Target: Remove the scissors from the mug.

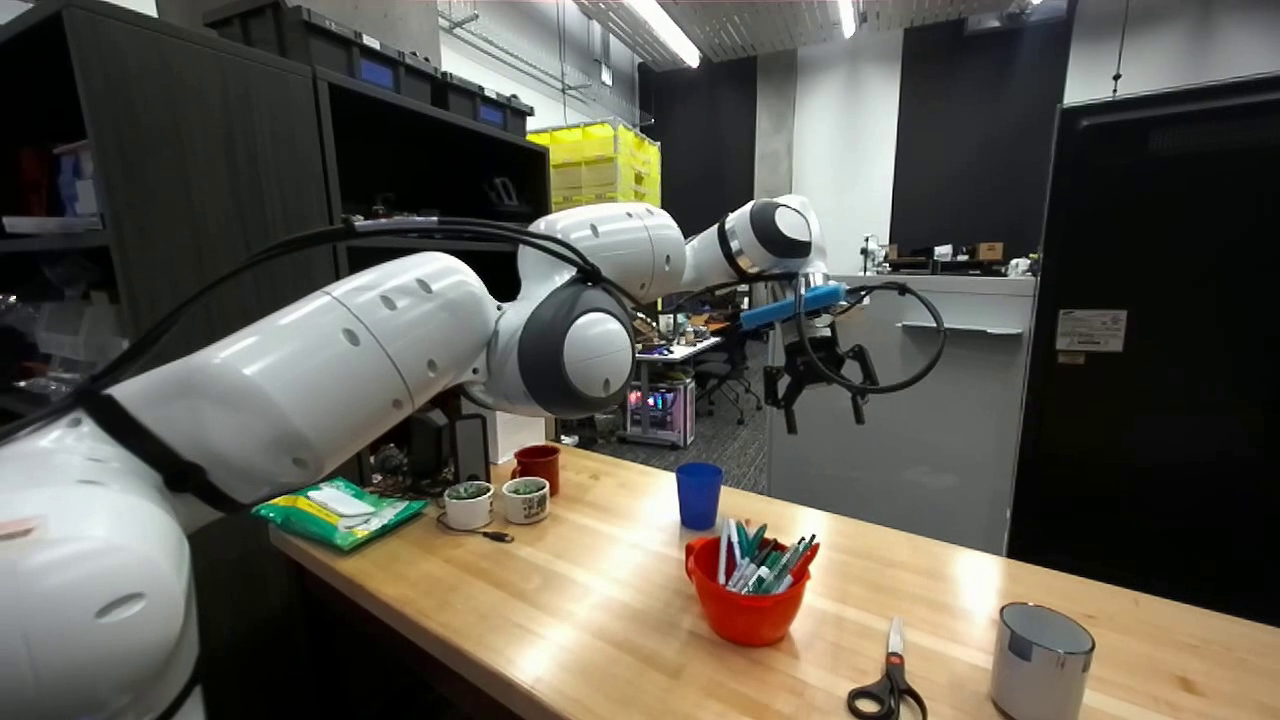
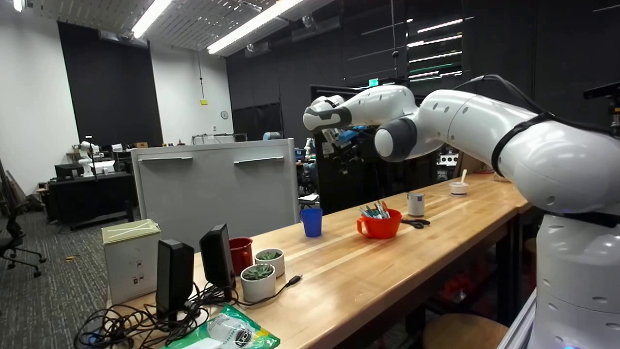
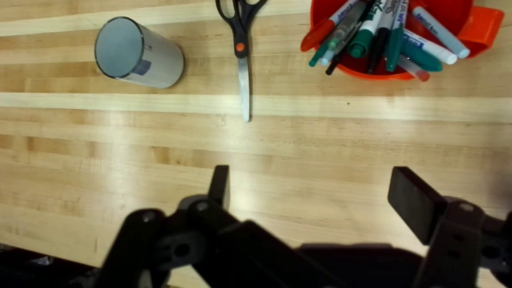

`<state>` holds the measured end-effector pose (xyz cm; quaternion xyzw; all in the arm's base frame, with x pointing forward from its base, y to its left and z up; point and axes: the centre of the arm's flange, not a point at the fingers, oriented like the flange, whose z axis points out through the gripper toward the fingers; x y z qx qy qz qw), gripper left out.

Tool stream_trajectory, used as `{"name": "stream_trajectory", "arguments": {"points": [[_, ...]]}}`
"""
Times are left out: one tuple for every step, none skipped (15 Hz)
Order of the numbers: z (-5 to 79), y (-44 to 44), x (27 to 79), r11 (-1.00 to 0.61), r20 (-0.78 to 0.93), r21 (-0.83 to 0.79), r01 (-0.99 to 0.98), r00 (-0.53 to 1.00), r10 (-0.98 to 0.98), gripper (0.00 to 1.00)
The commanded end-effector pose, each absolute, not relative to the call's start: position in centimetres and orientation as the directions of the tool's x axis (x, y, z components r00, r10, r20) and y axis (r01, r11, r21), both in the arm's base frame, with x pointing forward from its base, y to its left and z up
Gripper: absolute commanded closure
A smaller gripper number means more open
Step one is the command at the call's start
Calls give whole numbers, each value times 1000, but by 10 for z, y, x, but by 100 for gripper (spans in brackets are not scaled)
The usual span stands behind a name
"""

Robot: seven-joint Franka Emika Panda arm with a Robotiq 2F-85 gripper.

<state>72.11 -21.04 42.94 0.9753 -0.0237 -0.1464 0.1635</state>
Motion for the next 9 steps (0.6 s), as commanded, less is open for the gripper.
{"name": "stream_trajectory", "arguments": {"points": [[435,-185,686,-969,-279,241,47,960,-23,0],[436,-180,683,-973,-283,223,68,959,3,0],[438,-174,681,-974,-292,208,87,956,22,0],[439,-169,677,-974,-313,195,114,948,48,0],[440,-165,676,-972,-337,194,131,939,60,0],[439,-182,721,-970,-305,225,93,952,21,0],[441,-179,719,-970,-317,217,107,948,33,0],[442,-176,719,-970,-321,214,113,946,39,0],[443,-175,719,-970,-324,212,117,945,43,0]]}}
